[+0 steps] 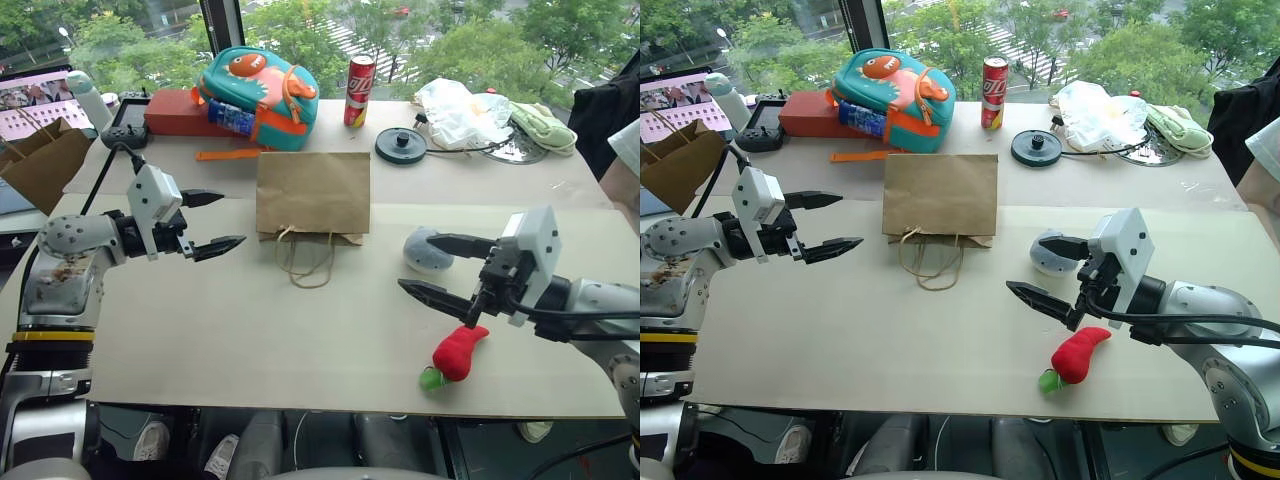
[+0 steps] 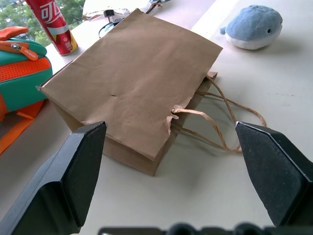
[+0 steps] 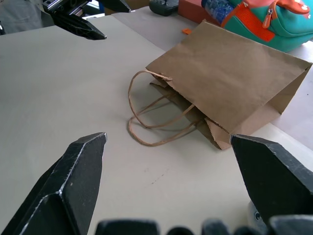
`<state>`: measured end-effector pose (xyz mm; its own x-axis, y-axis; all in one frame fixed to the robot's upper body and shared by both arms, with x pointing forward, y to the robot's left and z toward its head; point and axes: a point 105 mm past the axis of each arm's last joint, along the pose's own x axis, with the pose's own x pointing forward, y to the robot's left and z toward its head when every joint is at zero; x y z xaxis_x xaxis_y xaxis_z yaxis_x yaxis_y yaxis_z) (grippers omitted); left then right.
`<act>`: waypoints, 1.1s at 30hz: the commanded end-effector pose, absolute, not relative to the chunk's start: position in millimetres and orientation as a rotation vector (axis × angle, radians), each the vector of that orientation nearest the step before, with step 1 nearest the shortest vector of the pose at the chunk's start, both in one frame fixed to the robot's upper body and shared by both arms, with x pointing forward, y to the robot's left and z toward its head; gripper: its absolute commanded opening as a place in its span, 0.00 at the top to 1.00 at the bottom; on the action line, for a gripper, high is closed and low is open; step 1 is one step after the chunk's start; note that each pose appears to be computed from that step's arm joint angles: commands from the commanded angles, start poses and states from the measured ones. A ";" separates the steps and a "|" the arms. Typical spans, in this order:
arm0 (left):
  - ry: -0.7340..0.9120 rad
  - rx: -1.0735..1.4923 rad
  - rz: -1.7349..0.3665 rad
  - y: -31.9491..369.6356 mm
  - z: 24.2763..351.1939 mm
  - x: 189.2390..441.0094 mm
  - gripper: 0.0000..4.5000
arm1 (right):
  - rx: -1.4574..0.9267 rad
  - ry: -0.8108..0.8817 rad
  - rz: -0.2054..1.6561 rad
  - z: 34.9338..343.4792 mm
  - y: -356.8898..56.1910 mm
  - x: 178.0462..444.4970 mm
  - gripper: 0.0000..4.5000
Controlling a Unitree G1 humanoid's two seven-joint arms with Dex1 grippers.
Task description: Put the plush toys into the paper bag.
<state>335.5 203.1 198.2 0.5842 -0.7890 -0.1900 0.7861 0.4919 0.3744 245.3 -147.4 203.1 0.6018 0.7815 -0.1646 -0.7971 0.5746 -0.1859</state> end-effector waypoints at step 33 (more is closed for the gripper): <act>-0.463 1.101 -0.941 103.5 151.3 396.4 0.14 | -0.268 -0.023 0.870 217.6 -137.3 237.6 0.00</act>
<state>394.6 106.8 132.7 0.5592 -0.8112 -0.1710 0.4508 0.1244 0.8839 242.2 -139.3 210.2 0.6466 0.7542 -0.1145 -0.7572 0.6164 -0.2158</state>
